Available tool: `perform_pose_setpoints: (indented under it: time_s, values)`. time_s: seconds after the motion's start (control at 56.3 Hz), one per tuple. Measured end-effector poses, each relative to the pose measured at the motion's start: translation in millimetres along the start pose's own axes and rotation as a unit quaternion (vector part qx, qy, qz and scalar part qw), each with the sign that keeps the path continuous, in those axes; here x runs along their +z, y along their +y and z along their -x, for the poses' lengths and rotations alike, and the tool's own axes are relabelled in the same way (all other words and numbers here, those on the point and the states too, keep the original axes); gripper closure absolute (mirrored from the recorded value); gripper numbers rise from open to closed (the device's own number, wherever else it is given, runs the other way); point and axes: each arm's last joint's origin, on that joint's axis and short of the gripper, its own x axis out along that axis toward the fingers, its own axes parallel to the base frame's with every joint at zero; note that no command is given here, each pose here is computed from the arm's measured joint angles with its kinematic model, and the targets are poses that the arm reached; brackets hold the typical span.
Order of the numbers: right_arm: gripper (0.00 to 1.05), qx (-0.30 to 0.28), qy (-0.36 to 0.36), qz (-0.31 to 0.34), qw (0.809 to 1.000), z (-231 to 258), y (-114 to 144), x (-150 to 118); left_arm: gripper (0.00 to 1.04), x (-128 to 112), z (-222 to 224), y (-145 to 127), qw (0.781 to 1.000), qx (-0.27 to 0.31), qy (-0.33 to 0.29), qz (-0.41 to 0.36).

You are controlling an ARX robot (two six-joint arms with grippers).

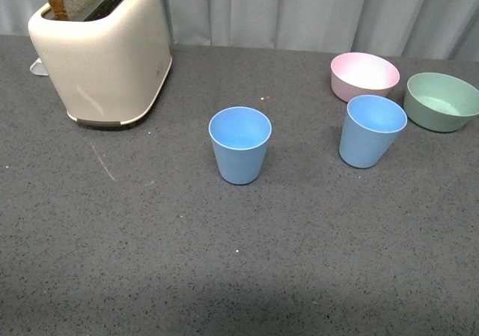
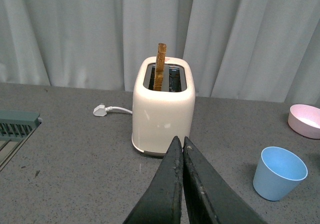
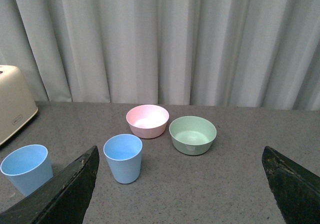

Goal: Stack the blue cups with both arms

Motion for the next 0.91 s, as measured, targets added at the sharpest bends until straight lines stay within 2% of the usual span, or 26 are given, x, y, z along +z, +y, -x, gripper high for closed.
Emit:
perform_pose_setpoints:
  time_s: [0.497,0.569,0.764,0.799,0.906]
  values:
    - [0.10,0.000,0.000,0.000,1.000,0.0,0.0,0.0,1.01,-0.2,11.4,0.0,1.000,0.000,0.000,0.000]
    - [0.10,0.000,0.000,0.000,1.000,0.0,0.0,0.0,1.01,-4.9,19.6,0.0,1.000,0.000,0.017,0.000]
    - [0.10,0.000,0.000,0.000,1.000,0.0,0.0,0.0,1.01,-2.9,22.6,0.0,1.000,0.000,0.003,0.000]
    - [0.10,0.000,0.000,0.000,1.000,0.0,0.0,0.0,0.99,-2.9,22.6,0.0,1.000,0.000,0.003,0.000]
    - [0.10,0.000,0.000,0.000,1.000,0.0,0.0,0.0,0.81,-2.8,22.6,0.0,1.000,0.000,0.003,0.000]
